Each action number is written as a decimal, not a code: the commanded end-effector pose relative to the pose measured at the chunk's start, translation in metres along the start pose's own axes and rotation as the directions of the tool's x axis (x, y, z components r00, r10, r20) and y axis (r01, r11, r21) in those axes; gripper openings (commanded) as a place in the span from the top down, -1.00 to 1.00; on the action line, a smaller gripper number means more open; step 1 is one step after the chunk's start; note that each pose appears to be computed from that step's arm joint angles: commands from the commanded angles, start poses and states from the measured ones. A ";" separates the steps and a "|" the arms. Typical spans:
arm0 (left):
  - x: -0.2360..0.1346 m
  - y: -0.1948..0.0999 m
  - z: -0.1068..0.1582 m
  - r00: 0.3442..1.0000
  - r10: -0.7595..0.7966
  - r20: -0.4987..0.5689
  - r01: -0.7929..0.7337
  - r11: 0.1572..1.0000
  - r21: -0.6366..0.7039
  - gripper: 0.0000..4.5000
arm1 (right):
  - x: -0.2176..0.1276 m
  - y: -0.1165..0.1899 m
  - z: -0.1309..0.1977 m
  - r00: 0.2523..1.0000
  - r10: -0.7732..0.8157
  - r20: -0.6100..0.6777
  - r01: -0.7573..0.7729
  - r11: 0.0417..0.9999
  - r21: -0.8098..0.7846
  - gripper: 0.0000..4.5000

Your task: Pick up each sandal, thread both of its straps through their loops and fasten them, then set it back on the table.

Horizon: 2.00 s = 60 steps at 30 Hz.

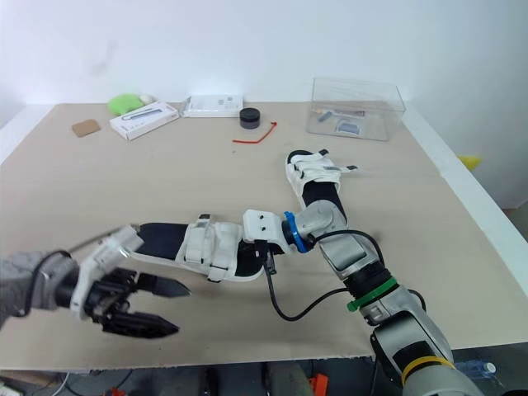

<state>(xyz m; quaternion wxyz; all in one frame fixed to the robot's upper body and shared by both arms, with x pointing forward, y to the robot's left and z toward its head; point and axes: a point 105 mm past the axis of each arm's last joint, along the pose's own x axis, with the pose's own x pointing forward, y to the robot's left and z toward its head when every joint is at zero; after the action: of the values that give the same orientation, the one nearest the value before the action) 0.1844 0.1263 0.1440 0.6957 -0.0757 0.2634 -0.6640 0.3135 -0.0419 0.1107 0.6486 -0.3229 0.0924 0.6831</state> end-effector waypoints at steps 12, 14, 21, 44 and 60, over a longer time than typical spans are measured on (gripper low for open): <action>0.014 0.045 0.000 0.950 0.269 0.158 -0.298 0.932 0.206 -0.90 | 0.006 0.011 -0.029 0.994 0.044 -0.097 -0.036 0.996 0.079 1.00; 0.018 0.046 -0.006 0.958 0.256 0.131 -0.278 0.940 0.200 -0.90 | 0.006 0.012 -0.029 0.994 0.046 -0.097 -0.039 0.996 0.078 1.00; 0.024 0.056 -0.004 0.963 0.244 0.118 -0.264 0.942 0.207 -0.90 | 0.007 0.012 -0.028 0.994 0.046 -0.096 -0.039 0.997 0.074 1.00; 0.044 0.054 0.000 0.989 0.107 0.106 -0.127 0.971 0.204 0.02 | 0.004 0.017 -0.031 0.993 0.050 -0.109 -0.042 0.996 0.074 1.00; 0.032 0.032 -0.010 0.993 0.072 0.090 -0.086 0.984 0.158 0.98 | 0.005 0.016 -0.031 0.993 0.050 -0.109 -0.042 0.996 0.077 1.00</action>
<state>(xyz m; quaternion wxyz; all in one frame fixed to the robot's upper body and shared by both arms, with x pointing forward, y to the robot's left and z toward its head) 0.2153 0.1024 0.0973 0.7457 -0.0425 0.2053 -0.6324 0.3105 -0.0435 0.1107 0.6458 -0.3288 0.0915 0.6830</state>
